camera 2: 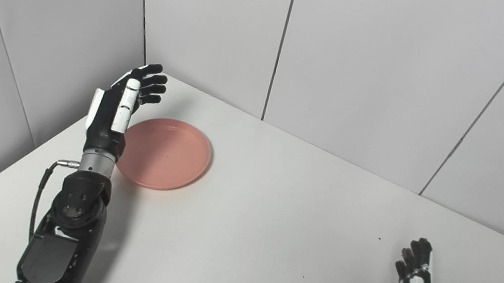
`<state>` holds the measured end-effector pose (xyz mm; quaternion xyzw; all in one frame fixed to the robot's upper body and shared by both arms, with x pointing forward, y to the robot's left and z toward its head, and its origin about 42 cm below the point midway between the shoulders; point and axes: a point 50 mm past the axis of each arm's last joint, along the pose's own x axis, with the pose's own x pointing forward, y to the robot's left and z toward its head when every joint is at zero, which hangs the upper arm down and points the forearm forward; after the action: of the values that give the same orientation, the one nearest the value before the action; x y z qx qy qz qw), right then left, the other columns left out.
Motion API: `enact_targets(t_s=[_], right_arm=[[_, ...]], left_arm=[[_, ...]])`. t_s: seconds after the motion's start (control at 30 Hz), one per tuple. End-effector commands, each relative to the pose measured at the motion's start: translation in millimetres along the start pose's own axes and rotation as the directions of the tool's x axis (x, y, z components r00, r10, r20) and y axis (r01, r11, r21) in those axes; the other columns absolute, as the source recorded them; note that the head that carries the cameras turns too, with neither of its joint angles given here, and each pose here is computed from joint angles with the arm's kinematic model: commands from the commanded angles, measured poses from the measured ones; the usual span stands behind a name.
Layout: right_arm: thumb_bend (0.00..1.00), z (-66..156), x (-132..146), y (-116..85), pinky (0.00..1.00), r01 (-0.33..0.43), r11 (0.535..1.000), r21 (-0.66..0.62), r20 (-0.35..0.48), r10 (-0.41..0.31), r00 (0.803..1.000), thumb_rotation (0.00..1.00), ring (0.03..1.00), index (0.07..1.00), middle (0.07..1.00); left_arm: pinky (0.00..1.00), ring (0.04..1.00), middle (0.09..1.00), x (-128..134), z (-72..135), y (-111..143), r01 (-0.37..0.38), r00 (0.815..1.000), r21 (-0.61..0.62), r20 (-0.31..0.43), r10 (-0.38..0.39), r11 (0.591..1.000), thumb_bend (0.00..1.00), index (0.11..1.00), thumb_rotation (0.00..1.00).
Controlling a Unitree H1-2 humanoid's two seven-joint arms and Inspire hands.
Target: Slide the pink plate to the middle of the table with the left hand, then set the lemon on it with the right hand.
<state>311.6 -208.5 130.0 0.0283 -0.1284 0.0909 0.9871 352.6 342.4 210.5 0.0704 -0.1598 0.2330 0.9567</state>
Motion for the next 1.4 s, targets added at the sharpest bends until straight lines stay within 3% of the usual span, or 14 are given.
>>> enact_targets(t_s=[0.0,0.27,0.67,1.1,1.37], right_arm=[[0.47,-1.7,-8.3,-17.1,1.00,0.009,0.999,-0.036,-0.005,-0.009,1.000,1.00,1.000,1.000,1.000],[0.47,-1.1,-9.0,-17.7,1.00,0.014,0.999,-0.039,-0.011,-0.014,1.000,1.00,1.000,1.000,1.000],[0.47,-0.2,-11.4,-19.3,1.00,0.013,0.999,-0.036,0.000,-0.013,1.000,1.00,1.000,1.000,1.000],[0.49,1.7,-14.0,-20.6,1.00,0.002,1.000,-0.030,0.001,-0.002,1.000,1.00,1.000,1.000,1.000],[0.49,4.9,-13.7,-18.4,1.00,0.007,0.999,-0.047,-0.002,-0.007,1.000,1.00,1.000,1.000,1.000]], left_arm=[[0.72,0.733,0.731,19.5,17.4,7.9,-0.024,0.995,0.002,0.097,0.023,1.000,0.59,0.724,1.00],[0.73,0.746,0.741,29.5,-0.1,26.8,-0.064,0.997,0.023,0.044,0.063,0.998,0.60,0.735,1.00],[0.80,0.787,0.786,28.4,-32.1,35.5,-0.073,0.997,0.002,-0.037,0.073,0.997,0.59,0.785,1.00],[0.81,0.802,0.806,17.7,-50.0,19.5,-0.006,0.994,-0.032,-0.111,0.002,0.999,0.57,0.807,1.00],[0.82,0.818,0.816,8.3,-54.7,1.5,0.015,0.985,-0.188,-0.165,-0.046,0.982,0.58,0.814,1.00]])
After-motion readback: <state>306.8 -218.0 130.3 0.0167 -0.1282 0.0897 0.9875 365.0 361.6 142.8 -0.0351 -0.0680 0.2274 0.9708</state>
